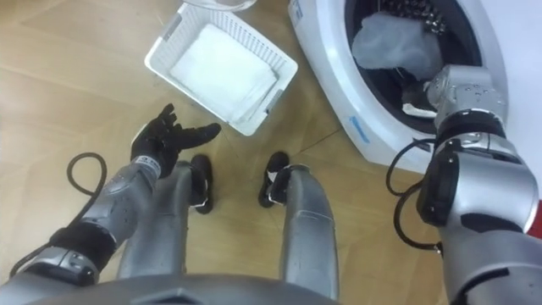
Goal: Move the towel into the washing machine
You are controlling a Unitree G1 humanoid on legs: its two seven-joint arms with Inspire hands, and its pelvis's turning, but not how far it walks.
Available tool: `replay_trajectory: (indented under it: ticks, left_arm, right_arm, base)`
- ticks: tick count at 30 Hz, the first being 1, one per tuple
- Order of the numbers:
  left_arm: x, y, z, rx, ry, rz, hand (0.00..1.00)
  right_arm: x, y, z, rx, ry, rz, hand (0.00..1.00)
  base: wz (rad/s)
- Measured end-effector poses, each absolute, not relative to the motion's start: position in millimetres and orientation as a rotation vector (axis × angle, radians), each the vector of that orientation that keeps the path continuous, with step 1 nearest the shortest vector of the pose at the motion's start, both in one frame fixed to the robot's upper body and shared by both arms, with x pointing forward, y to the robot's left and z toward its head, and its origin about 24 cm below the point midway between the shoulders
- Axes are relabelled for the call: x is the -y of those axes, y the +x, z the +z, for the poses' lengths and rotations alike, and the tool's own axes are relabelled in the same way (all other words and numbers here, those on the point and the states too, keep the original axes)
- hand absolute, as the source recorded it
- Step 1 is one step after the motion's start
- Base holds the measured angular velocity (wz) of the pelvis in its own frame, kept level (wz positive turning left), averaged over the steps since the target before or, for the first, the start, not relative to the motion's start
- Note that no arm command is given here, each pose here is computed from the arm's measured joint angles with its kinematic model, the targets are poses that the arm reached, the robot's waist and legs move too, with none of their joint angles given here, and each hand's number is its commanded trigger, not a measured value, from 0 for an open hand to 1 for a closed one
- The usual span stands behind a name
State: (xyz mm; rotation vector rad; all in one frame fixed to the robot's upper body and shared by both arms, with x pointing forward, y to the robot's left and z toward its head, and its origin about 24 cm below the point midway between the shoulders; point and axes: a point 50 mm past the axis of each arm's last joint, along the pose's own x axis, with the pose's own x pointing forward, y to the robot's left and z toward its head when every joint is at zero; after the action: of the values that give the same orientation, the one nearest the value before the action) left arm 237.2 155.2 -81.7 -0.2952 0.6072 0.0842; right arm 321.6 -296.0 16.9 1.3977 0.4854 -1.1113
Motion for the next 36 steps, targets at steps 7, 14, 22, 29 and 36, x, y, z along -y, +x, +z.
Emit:
replay_trajectory:
  ticks: [7,14,22,29,36]
  left_arm:
    - [-147.0,230.4,-86.0,-0.617,-0.231,0.013,0.0]
    - [-149.7,222.1,-94.6,-0.638,0.079,-0.093,0.0]
    - [-175.4,194.7,-118.5,-0.766,0.303,-0.09,0.0]
    - [-214.3,153.9,-136.9,-0.899,0.368,0.034,0.0]
    - [-250.0,79.6,-151.3,-1.084,0.322,0.242,0.0]
  right_arm:
    - [304.5,311.6,10.2,-0.425,1.422,-1.201,0.0]
    - [307.0,290.8,-12.2,-0.431,1.477,-1.273,0.0]
    - [304.4,234.8,-67.5,-0.47,1.476,-1.436,0.0]
    - [290.1,154.0,-122.9,-0.553,1.396,-1.565,0.0]
    - [286.4,49.7,-153.9,-0.753,1.067,-1.544,0.0]
  base:
    - [0.0]
    - [-0.04]
    - [-0.04]
    - [-0.01]
    - [0.01]
